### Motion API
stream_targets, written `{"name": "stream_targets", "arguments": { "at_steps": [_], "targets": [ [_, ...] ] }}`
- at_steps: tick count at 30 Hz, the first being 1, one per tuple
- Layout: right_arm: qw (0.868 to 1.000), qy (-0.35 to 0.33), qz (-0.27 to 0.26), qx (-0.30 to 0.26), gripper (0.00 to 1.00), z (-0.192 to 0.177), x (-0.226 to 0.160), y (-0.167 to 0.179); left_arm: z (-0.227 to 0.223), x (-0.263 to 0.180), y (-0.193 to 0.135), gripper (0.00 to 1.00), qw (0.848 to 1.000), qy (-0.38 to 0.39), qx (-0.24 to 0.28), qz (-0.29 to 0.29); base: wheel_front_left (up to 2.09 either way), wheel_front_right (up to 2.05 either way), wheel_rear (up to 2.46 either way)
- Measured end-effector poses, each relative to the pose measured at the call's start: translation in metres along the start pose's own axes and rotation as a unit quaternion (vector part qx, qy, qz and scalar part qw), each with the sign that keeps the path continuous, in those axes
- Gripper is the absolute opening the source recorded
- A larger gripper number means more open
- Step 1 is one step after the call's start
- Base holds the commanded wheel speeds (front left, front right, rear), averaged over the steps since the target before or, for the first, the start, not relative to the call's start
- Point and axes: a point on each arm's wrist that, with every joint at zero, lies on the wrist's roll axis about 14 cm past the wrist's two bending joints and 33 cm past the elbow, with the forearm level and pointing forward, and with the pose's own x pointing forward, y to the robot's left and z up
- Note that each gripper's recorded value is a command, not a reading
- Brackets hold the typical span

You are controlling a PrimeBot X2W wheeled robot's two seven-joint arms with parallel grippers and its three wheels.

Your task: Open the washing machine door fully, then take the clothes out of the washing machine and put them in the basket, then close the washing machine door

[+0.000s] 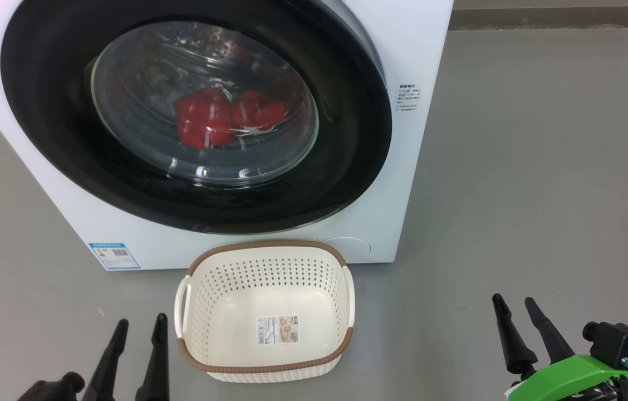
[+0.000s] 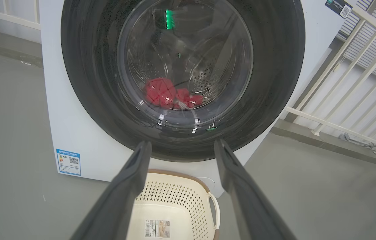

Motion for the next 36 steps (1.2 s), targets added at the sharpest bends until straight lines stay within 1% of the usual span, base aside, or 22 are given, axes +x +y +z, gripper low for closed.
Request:
{"name": "stream_targets", "arguments": {
  "at_steps": [16, 20, 30, 36],
  "targets": [
    [0.997, -0.009, 0.008, -0.076, 1.00, 0.001, 0.000, 0.000, -0.001, 0.002, -0.006, 1.00, 0.996, -0.006, 0.084, -0.020, 0.00, 0.00, 0.00],
    [0.996, -0.011, 0.010, -0.090, 1.00, 0.002, 0.000, 0.000, -0.003, 0.001, -0.005, 1.00, 0.996, -0.006, 0.088, -0.019, 0.00, 0.00, 0.00],
    [0.991, -0.022, 0.009, -0.128, 1.00, 0.006, -0.001, -0.003, -0.007, 0.001, -0.004, 1.00, 0.992, -0.006, 0.123, -0.024, 0.00, 0.00, 0.00],
    [0.992, -0.024, 0.003, -0.126, 1.00, 0.006, -0.003, -0.006, -0.011, -0.001, -0.003, 1.00, 0.992, 0.002, 0.124, -0.023, 0.00, 0.00, 0.00]
  ]
}}
